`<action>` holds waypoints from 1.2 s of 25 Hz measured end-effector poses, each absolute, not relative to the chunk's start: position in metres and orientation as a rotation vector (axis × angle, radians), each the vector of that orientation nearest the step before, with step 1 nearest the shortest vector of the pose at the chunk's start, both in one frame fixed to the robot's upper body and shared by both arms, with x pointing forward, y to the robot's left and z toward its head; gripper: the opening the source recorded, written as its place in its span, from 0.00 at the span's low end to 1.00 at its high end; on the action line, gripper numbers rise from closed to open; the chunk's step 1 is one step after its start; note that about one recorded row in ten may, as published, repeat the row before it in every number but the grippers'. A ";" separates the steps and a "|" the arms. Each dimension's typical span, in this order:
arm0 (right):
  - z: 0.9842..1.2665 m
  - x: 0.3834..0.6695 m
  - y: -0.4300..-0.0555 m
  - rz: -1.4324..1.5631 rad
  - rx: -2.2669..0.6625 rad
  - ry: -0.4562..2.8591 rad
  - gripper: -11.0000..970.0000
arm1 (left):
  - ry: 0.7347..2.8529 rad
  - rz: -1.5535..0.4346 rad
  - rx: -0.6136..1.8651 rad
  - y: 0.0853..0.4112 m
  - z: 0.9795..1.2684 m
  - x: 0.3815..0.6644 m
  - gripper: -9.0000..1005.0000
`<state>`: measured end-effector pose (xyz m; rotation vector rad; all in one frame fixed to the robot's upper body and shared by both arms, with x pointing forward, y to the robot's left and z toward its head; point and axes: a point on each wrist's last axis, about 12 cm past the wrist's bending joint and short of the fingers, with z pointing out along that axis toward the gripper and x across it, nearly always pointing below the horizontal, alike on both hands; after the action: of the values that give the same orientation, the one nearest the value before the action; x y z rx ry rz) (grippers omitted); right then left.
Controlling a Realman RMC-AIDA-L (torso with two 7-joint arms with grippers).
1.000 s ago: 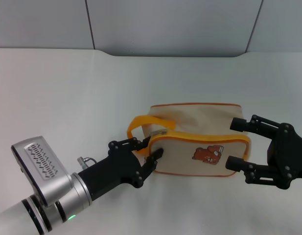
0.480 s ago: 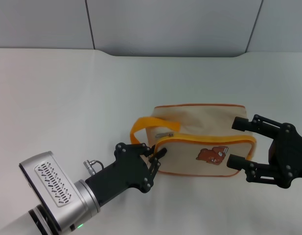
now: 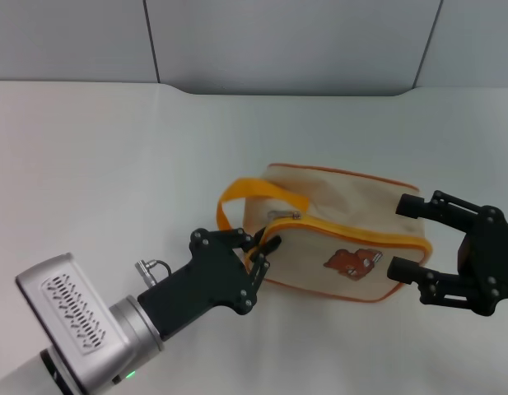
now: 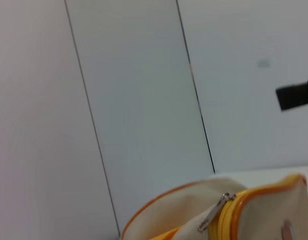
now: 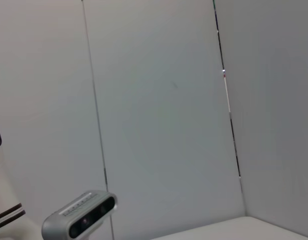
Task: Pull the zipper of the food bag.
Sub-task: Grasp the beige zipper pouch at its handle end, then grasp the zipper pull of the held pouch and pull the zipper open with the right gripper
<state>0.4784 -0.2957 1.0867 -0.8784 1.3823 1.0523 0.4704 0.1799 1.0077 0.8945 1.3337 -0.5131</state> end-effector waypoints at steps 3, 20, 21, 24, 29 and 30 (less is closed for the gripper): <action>1.088 0.476 -0.300 1.022 -0.846 1.346 0.87 | 1.236 -0.456 0.920 0.185 1.015 0.471 0.09; 1.027 0.458 -0.227 0.117 -0.696 1.111 0.87 | 0.858 -0.152 1.076 0.204 1.045 0.495 0.08; 1.025 0.456 -0.216 0.087 -0.737 1.105 0.87 | 0.855 -0.149 1.077 0.204 1.045 0.494 0.08; 1.022 0.456 -0.191 0.013 -0.851 1.074 0.87 | 0.856 -0.149 1.076 0.203 1.045 0.494 0.08; 1.014 0.454 -0.176 0.029 -1.005 1.047 0.87 | 0.861 -0.146 1.074 0.203 1.045 0.495 0.07; 1.013 0.454 -0.175 0.031 -1.025 1.052 0.87 | 0.861 -0.146 1.074 0.203 1.045 0.495 0.07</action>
<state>0.4540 -0.1749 1.0125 -1.0250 1.0517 0.0314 0.4947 0.2031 1.0446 1.0736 0.8613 -0.1460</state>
